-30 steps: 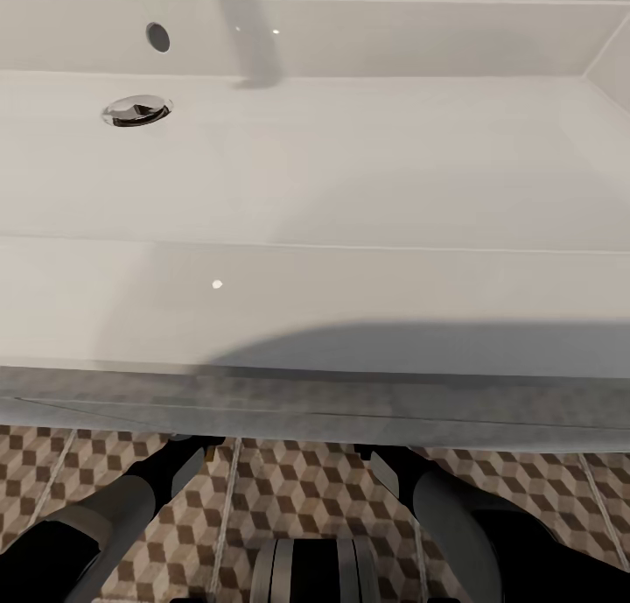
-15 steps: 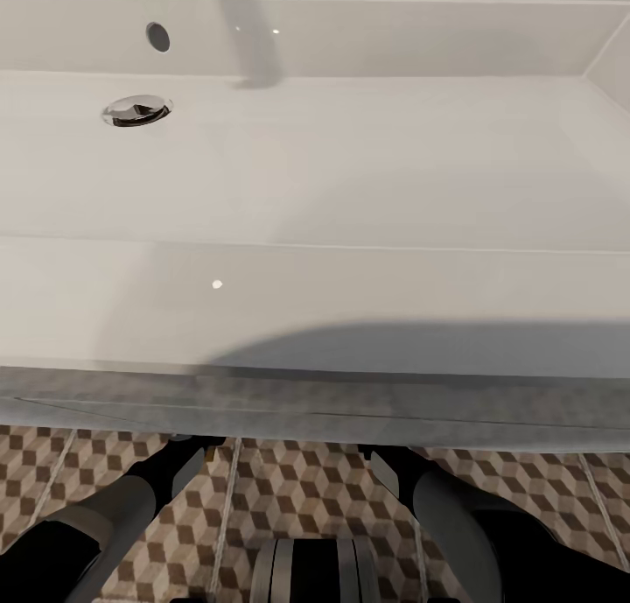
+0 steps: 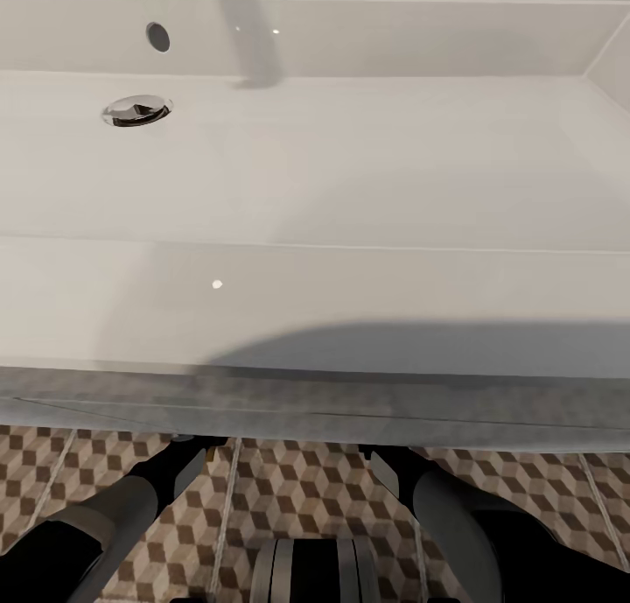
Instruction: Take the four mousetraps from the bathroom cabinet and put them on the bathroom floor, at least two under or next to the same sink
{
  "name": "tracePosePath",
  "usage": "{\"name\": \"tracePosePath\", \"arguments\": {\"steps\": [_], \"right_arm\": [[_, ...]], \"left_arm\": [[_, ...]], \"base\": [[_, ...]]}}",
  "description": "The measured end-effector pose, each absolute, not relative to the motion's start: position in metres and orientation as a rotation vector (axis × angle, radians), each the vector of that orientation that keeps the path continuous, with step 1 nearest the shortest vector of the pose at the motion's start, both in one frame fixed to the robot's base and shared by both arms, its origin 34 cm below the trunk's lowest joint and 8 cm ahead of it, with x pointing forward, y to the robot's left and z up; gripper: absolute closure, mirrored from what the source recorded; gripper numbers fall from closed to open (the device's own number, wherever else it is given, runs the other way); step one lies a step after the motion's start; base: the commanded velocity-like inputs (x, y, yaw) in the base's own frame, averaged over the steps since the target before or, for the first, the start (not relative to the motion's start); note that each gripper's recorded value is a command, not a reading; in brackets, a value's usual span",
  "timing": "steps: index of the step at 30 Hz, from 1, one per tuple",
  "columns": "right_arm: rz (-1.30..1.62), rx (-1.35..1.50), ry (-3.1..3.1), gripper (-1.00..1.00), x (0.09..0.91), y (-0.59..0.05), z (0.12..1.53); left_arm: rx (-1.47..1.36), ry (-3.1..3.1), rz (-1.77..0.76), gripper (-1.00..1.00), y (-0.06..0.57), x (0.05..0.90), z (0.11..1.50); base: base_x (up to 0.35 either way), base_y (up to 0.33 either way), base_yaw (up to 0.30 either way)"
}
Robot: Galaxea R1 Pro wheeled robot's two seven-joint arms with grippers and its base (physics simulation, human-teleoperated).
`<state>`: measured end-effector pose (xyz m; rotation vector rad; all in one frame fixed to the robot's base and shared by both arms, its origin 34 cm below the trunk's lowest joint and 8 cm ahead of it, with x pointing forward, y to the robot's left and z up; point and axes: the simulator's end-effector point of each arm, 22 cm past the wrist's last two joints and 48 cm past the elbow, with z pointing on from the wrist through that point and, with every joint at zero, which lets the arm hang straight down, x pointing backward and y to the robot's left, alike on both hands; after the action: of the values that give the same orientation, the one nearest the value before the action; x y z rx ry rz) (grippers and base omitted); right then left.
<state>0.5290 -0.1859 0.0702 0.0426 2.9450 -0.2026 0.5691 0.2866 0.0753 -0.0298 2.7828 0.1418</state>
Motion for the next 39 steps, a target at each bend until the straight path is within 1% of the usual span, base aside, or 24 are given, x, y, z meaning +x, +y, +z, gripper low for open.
{"name": "tracePosePath", "arguments": {"steps": [10,20,39], "right_arm": [[-0.202,0.045,2.947,1.0,0.528,-0.186,0.07],[-0.185,0.163,2.98,1.0,0.519,-0.186,0.068],[-0.193,0.138,3.053,1.0,0.504,-0.188,0.066]], "left_arm": [[-0.029,2.785,0.143,-1.0,0.287,0.568,0.075],[-0.029,2.785,0.141,-1.0,0.286,0.568,0.075],[-0.03,2.785,0.141,-1.0,0.286,0.568,0.075]], "base": [[0.0,0.0,0.0],[0.0,0.0,0.0],[0.0,0.0,0.0]]}}
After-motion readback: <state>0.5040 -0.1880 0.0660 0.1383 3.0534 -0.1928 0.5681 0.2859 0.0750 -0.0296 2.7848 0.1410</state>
